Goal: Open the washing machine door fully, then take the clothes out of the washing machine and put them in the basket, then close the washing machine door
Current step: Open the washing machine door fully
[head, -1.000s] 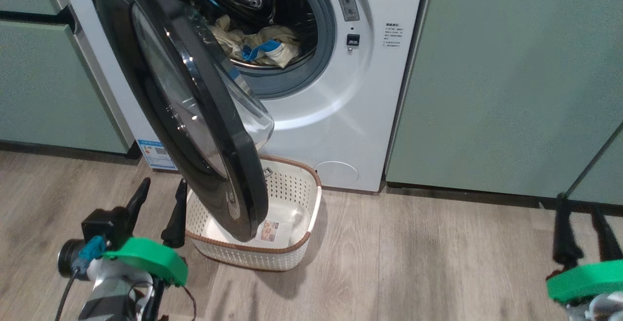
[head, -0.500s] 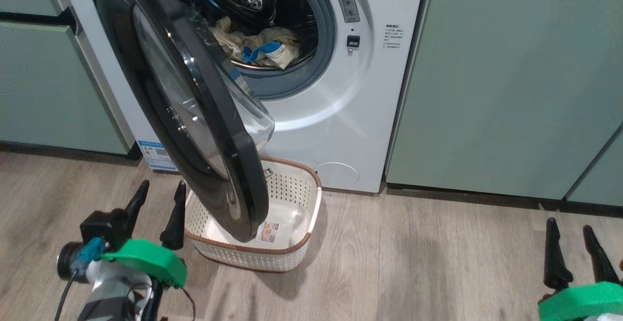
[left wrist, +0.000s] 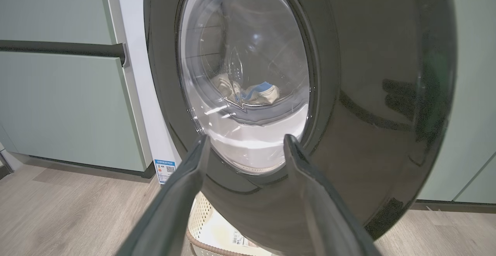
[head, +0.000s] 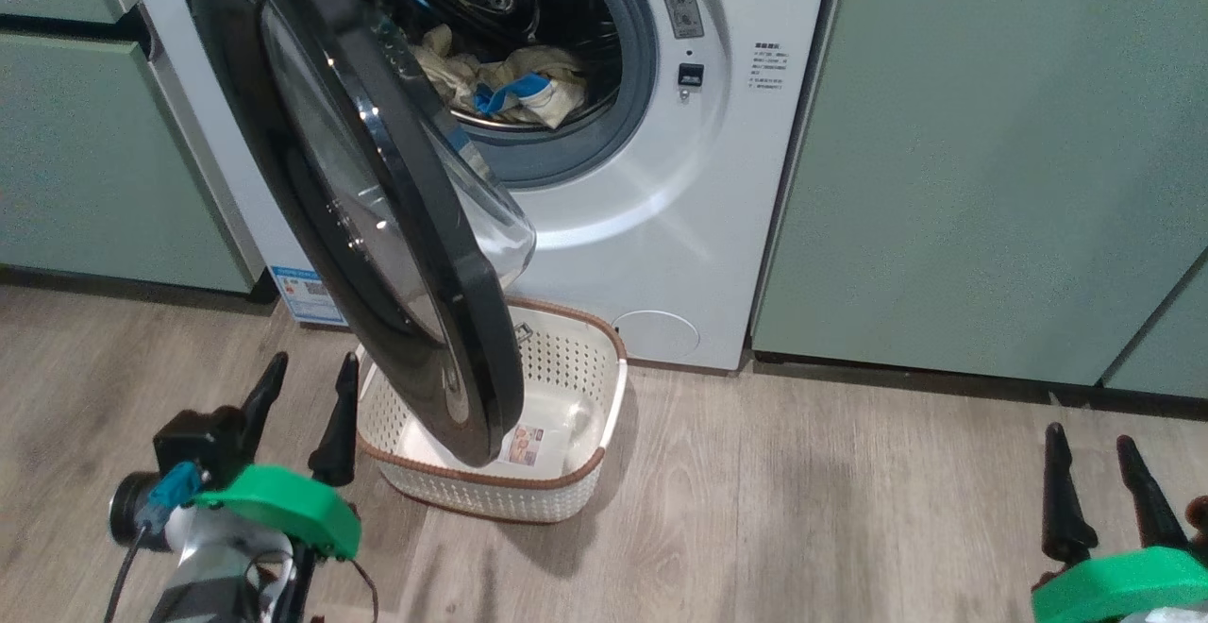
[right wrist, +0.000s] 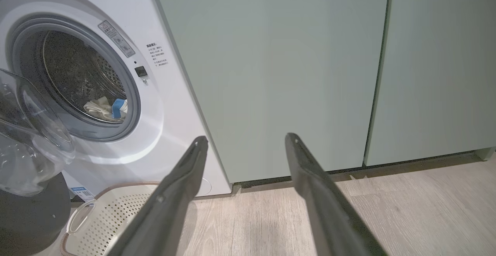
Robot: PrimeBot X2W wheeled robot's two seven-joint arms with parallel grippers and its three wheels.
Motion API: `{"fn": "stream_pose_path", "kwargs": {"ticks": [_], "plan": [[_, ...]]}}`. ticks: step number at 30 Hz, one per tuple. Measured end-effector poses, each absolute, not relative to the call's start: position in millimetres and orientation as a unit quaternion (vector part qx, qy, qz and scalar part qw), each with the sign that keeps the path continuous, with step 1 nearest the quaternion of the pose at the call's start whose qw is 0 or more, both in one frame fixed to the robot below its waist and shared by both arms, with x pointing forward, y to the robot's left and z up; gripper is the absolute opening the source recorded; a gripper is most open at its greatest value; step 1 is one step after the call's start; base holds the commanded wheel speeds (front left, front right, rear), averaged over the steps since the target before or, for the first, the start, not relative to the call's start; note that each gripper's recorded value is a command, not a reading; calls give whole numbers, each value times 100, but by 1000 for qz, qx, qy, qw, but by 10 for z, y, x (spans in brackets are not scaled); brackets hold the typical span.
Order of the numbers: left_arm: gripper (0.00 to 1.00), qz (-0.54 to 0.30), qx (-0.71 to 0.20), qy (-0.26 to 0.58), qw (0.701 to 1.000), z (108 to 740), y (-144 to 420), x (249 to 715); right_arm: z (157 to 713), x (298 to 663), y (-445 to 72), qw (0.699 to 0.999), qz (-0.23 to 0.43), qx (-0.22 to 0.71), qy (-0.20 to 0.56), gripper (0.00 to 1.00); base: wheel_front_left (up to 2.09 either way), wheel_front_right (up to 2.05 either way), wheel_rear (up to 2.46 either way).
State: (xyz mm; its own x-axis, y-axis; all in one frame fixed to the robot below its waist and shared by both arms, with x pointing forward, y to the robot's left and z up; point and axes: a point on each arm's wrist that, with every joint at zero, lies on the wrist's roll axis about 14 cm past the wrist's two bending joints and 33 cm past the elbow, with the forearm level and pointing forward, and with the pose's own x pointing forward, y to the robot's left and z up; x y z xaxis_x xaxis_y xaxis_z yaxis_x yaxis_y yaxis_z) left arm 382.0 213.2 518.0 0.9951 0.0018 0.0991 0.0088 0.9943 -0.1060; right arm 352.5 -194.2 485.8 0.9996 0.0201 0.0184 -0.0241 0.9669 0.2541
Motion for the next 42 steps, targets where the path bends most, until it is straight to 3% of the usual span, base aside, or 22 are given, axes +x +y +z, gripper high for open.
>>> {"fn": "stream_pose_path", "kwargs": {"ticks": [12,13,15,23,30,37,42], "plan": [[100,0,-52,-52,997,5200,2151,3802,4874,3520,-1910,991,13,129,-11,100,0,0,0],[92,0,-52,-53,997,5206,2152,3801,4873,3519,-1910,991,12,130,-10,100,0,0,0],[1,2,-53,-55,997,5216,2162,3797,4865,3516,-1909,991,12,131,-9,100,0,0,0],[0,32,-66,-107,992,5538,2392,3803,4841,3515,-1903,991,12,132,-5,100,0,0,0],[0,27,-50,-248,967,6658,2530,3953,4833,3534,-1862,991,18,131,-3,100,0,0,0],[0,-53,-56,-364,928,7849,2061,3845,4816,3548,-1834,991,22,131,0,100,0,0,0],[0,-129,-83,-375,914,8210,1497,3739,4800,3555,-1808,991,26,132,3,100,0,0,0]]}}
